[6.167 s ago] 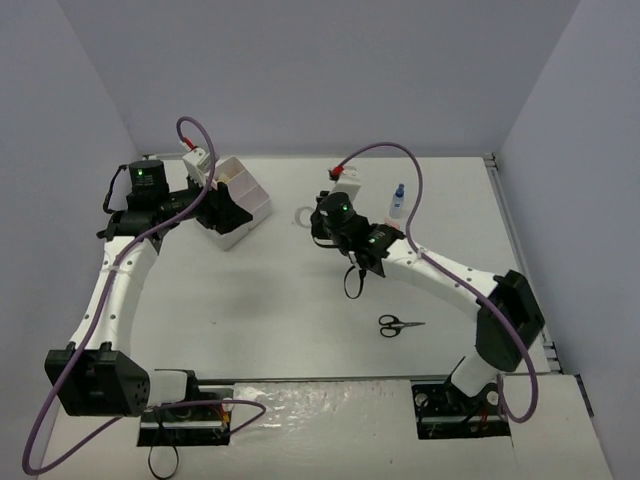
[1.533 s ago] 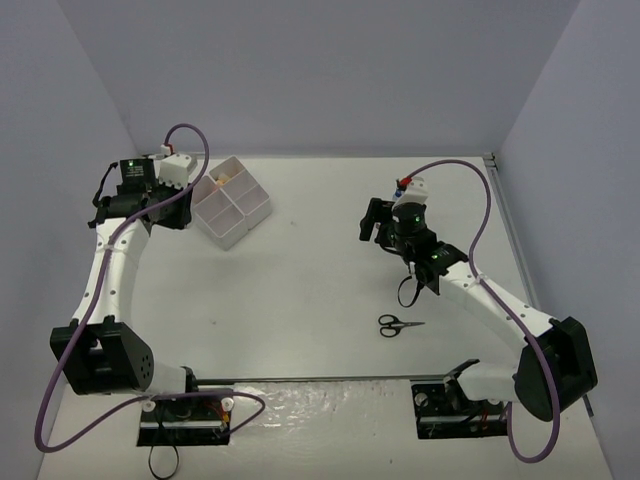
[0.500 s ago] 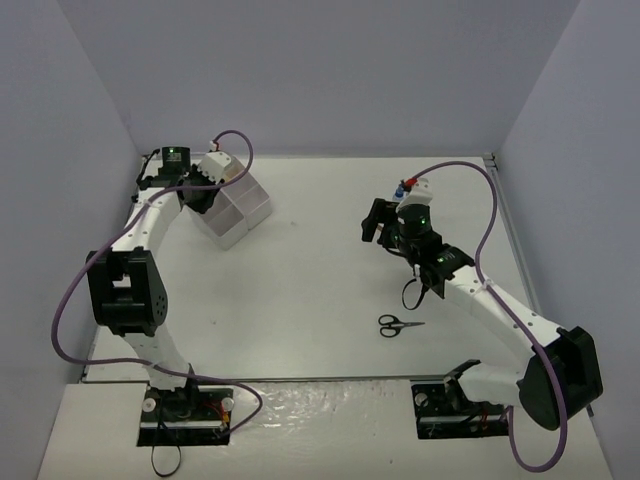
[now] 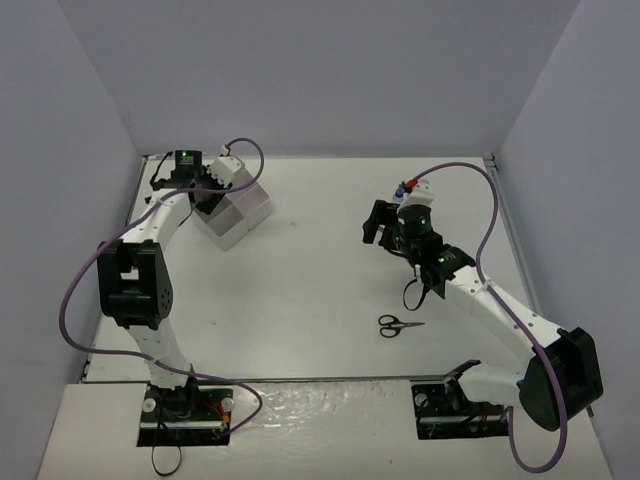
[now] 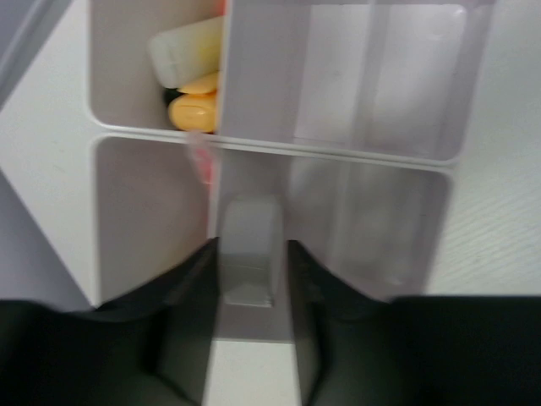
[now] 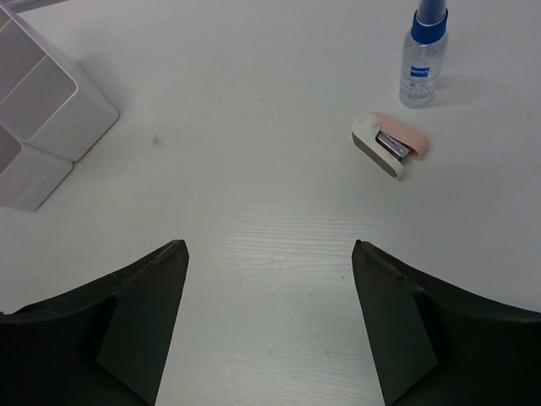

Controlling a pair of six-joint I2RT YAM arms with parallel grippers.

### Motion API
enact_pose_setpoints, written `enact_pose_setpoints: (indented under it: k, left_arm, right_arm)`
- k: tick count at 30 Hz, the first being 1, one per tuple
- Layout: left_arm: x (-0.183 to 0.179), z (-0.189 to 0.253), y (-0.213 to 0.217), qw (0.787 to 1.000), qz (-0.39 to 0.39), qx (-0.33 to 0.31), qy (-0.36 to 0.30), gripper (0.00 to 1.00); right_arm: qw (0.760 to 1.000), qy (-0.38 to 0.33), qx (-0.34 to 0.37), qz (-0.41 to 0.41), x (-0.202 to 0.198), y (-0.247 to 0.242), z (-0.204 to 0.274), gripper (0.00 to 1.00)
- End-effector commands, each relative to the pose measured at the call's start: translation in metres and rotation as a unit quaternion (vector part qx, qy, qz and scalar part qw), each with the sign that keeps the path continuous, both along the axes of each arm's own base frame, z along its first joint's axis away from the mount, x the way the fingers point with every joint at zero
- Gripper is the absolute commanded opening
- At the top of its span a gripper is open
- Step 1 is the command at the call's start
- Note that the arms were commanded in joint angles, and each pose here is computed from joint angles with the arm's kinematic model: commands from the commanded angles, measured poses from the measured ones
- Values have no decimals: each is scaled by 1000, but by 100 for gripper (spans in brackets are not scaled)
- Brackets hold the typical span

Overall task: Sort the stationery into containers
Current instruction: Place the stationery in the storage box.

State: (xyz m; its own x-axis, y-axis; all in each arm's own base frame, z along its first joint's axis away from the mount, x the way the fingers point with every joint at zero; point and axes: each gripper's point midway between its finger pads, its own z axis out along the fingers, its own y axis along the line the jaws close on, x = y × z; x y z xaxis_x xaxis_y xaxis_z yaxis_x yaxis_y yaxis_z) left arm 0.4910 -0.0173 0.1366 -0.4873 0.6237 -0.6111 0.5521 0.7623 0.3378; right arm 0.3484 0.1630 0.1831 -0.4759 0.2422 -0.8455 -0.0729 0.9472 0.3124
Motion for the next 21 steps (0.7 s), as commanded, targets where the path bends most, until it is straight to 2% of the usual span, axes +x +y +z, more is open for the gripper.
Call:
enact_pose_setpoints:
  k: [1,3,8,12,14,17,21]
  left_arm:
    - [8,35,3,998,1,13,-54,43]
    - [8,41,3,998,2,10,-62,54]
    - [8,57,0,997,14,-11,-74,64]
    - [3,73,-13,996,10,-52,-78,64]
    - [-2,84,-23,993,2,-82,-80,64]
    - [-9,101,-36,989,-7,-124,-82,64]
    - [-19,115,-51,982,-20,-170,-80,64]
  right_arm:
    - [999,-34,14,-16,7,-9,29,77]
    - [999,-25,11,-22,6,-13,25,78]
    - [999,15,20,-48,10,-31,0,76]
    - [996,51,39,-63,20,-46,-20,61]
    - [995,57,47,-71,28,-53,-22,58]
    - [995,54,32,-78,43,-64,-21,61]
    - [996,52,-42,-64,58,-74,-31,68]
